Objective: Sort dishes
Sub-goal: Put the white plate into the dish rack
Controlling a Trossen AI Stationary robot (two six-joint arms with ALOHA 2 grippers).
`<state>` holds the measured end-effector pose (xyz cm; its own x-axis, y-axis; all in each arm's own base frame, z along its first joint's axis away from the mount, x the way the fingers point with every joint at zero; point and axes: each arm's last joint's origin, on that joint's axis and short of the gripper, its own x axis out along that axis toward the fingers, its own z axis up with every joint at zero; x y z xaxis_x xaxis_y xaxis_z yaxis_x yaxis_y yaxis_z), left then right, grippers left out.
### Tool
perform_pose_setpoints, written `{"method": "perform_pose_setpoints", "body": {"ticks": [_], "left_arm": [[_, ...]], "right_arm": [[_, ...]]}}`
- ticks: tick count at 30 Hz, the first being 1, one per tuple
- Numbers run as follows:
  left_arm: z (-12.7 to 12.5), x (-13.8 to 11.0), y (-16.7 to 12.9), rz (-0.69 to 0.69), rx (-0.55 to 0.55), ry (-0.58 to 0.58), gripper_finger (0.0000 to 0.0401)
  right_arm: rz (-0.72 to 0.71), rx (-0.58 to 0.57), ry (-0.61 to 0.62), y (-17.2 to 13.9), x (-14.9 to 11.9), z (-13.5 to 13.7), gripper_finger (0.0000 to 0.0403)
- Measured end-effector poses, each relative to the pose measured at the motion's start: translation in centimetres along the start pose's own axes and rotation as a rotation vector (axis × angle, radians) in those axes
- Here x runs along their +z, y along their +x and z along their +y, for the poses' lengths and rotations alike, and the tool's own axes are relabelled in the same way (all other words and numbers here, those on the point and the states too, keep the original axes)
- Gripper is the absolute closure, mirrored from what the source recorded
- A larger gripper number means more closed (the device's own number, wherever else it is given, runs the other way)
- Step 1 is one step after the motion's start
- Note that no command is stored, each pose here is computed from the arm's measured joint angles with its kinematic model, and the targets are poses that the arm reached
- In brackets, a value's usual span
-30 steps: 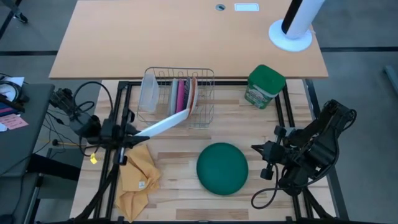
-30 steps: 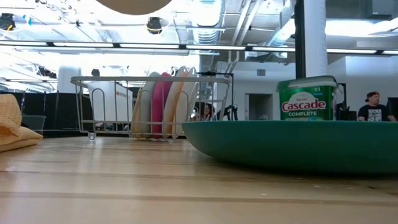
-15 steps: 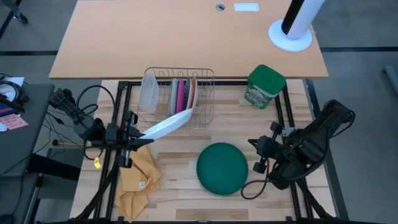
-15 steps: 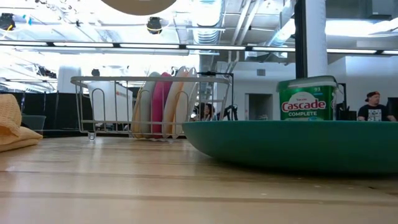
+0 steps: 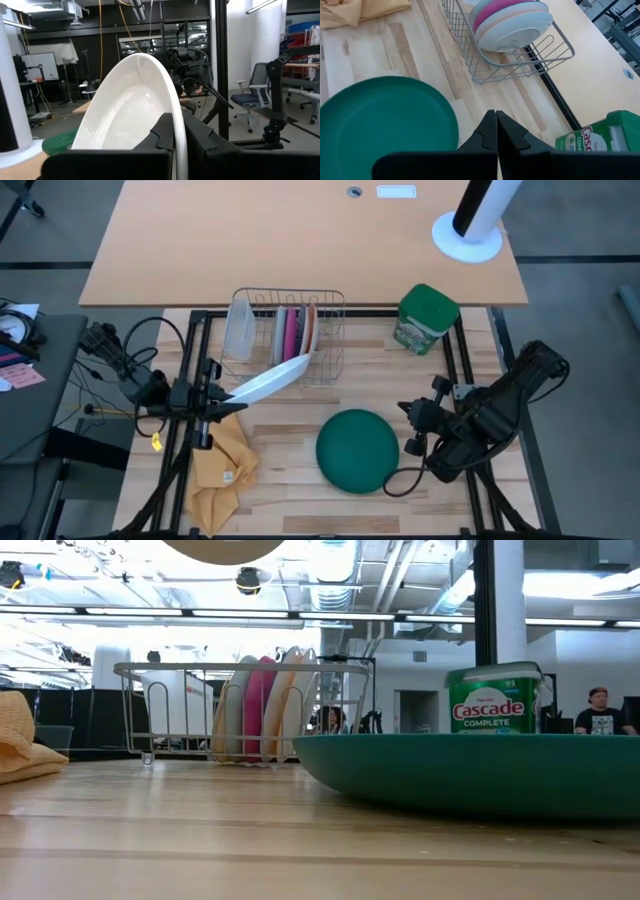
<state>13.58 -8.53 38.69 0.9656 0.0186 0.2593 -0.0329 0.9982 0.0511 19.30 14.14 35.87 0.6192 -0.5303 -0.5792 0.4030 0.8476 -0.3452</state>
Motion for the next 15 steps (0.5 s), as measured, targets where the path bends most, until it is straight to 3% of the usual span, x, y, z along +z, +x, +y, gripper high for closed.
{"method": "perform_pose_setpoints", "body": {"ticks": [5, 11, 15], "left_arm": [[-0.02, 0.01, 0.0, -0.002, -0.009, -0.008, 0.0396], [-0.61, 0.34, 0.22, -0.074, -0.144, -0.033, 0.0396], [-0.62, 0.3, 0.27, -0.071, -0.139, -0.021, 0.0396]], "right_arm": [[0.0, 0.0, 0.001, 0.0, 0.0, 0.0, 0.0403], [-0.003, 0.004, 0.003, 0.0, 0.05, 0.06, 0.0403], [-0.006, 0.008, -0.013, 0.0, 0.09, 0.11, 0.0403]]}}
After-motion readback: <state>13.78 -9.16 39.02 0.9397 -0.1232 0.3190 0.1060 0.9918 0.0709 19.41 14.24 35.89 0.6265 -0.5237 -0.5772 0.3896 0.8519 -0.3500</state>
